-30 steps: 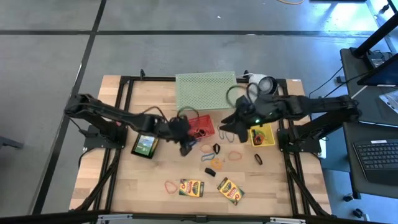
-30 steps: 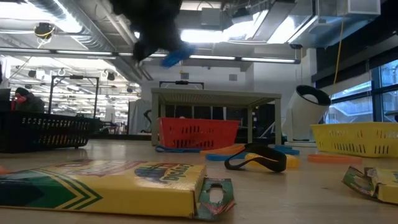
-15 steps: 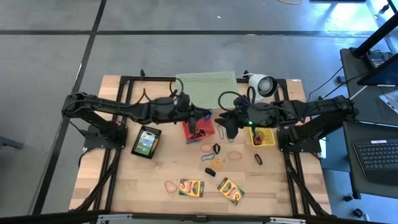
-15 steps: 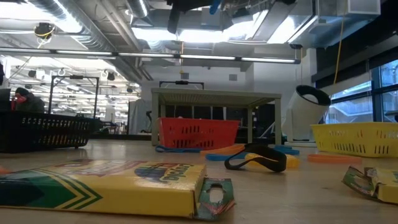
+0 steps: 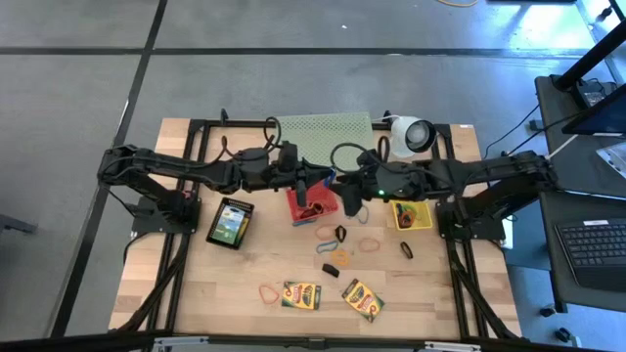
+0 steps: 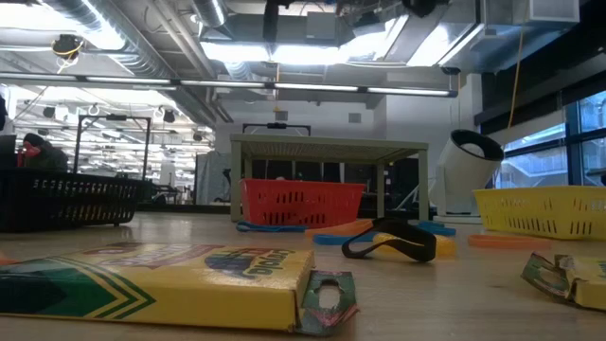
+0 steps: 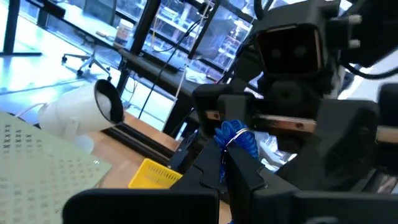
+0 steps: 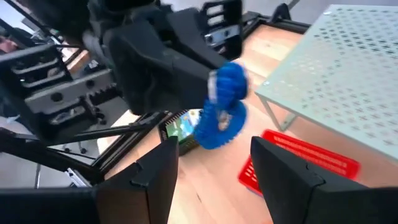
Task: Pick & Place Office Desk Supplies
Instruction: Put the blue spring keychain into the yellow bin
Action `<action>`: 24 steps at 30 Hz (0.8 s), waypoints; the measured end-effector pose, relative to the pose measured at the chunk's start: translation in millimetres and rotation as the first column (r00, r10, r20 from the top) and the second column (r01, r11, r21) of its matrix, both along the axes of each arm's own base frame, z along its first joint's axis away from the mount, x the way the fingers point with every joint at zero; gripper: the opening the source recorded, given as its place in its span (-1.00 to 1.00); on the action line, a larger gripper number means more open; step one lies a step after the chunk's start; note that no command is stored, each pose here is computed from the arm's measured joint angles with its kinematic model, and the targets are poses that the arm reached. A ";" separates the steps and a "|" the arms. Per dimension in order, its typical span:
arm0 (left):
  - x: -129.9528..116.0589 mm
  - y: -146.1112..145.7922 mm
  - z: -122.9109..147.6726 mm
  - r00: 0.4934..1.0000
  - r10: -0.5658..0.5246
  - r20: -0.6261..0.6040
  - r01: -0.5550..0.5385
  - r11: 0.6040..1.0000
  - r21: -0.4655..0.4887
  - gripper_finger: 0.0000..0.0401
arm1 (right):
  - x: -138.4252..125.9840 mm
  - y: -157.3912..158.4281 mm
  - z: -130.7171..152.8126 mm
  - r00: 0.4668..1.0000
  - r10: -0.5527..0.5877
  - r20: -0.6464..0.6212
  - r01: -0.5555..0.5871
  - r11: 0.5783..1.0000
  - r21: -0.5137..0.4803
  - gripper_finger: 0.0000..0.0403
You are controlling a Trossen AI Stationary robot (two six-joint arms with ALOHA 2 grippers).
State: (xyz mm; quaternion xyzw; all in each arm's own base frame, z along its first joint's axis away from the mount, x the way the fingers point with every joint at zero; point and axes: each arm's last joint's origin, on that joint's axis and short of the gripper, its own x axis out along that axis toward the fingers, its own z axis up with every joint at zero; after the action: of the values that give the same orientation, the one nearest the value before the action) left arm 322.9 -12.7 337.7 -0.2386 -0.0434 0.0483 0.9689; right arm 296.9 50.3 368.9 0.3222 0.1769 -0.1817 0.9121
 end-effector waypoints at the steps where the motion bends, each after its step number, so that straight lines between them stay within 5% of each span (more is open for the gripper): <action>1: 0.0 0.0 -0.1 1.000 0.000 0.000 0.000 1.000 -0.002 -0.98 | 2.6 0.3 -0.6 1.000 0.000 0.009 0.000 1.000 0.001 0.01; 13: -0.4 -6.0 1.9 1.000 -0.023 0.020 0.023 1.000 -0.007 -0.98 | 9.0 -11.8 -1.1 1.000 0.001 0.016 -0.001 1.000 -0.028 -0.05; 24: -0.8 -6.1 5.3 0.998 -0.031 0.056 0.032 0.999 -0.011 -0.98 | 9.5 -13.4 -1.2 0.998 0.057 -0.005 -0.057 0.995 -0.087 -0.92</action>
State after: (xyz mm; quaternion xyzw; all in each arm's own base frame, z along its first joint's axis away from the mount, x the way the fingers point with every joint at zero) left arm 322.1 -18.8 343.0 -0.2462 -0.0662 0.0267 0.9666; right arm 306.4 36.9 367.7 0.2769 0.1789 -0.1635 0.9298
